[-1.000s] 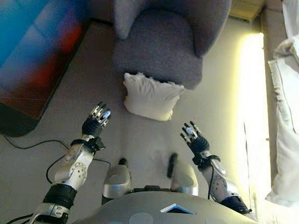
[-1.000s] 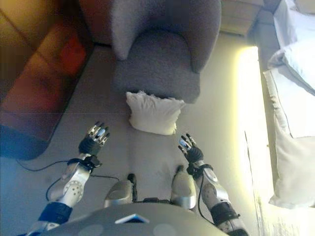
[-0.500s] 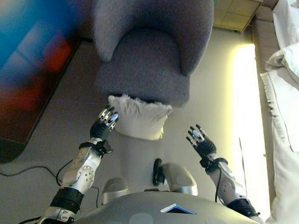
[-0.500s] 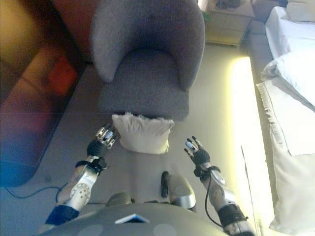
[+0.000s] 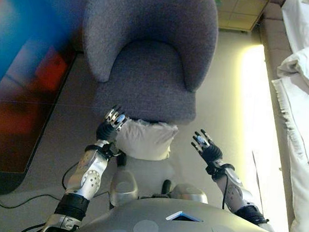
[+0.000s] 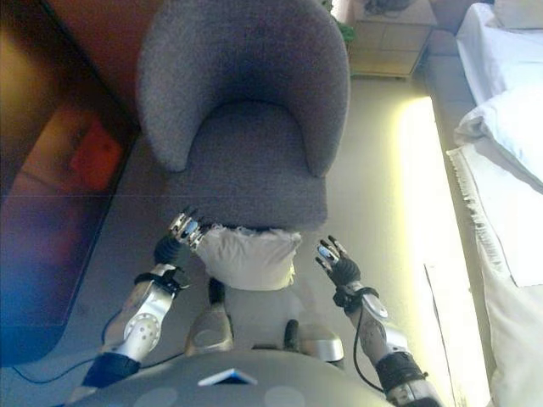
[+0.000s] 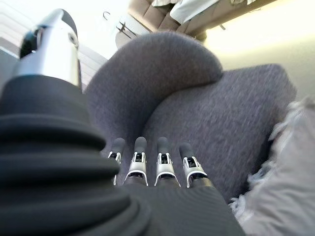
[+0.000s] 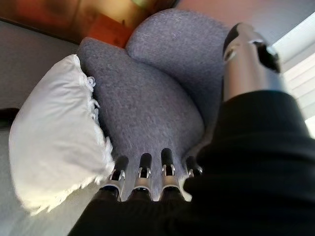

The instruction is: Pick up the cushion and take it to the sofa

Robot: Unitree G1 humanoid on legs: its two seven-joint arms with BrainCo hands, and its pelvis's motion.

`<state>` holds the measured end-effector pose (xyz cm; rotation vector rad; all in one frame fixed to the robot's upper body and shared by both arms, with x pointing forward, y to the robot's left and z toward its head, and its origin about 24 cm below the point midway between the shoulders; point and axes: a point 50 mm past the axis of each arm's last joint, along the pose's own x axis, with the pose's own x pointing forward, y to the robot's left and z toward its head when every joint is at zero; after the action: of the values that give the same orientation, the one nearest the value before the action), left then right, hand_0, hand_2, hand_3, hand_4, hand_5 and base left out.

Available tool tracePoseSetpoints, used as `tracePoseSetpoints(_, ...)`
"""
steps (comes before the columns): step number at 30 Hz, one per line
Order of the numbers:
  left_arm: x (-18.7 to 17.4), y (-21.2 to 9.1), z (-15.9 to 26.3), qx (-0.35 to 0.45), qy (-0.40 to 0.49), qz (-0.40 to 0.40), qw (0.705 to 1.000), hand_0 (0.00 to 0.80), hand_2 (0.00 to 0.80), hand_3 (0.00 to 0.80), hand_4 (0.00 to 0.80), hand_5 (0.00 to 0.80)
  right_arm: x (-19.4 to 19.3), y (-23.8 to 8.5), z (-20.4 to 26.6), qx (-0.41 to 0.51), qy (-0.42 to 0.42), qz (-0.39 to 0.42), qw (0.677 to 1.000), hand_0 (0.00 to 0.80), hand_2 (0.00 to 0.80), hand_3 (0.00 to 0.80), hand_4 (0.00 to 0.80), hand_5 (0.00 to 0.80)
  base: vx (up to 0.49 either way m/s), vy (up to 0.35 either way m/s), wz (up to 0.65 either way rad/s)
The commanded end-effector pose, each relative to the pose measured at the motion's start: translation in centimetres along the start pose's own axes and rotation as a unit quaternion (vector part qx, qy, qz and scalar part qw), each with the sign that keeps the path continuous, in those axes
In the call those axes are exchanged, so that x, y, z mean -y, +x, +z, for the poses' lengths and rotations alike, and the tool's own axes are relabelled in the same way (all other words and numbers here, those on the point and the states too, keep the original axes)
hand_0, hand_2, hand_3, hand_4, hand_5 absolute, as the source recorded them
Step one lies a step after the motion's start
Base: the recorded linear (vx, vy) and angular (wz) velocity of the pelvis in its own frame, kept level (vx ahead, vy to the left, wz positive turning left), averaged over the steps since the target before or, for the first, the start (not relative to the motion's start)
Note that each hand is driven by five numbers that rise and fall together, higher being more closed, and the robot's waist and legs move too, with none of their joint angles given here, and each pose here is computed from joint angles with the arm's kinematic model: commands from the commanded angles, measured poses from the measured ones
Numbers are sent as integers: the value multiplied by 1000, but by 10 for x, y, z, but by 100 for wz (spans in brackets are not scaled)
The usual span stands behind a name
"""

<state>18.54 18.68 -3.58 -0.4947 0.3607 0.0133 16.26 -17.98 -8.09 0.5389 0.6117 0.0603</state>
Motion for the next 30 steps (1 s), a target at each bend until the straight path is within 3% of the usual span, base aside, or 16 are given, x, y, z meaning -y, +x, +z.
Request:
tracePoseSetpoints(1,6,-1,22,55,3,-35,998,0,0,0,0,0,-15,3,23,59,-5,45,997,0,0,0,0,0,455,175,-31)
tracePoseSetpoints(17,-1,4,32,39,52,-52,997,0,0,0,0,0,-23,9,27,103,53,12,993,0,0,0,0,0,318,210,-12)
tracePoseSetpoints(25,-1,4,38,46,50,-51,996,0,0,0,0,0,-28,12,30,106,49,33,993,0,0,0,0,0,132,-183,-15)
tracePoseSetpoints(30,-4,-2,35,43,49,-43,997,0,0,0,0,0,-24,14,34,101,51,36,993,0,0,0,0,0,182,-197,42)
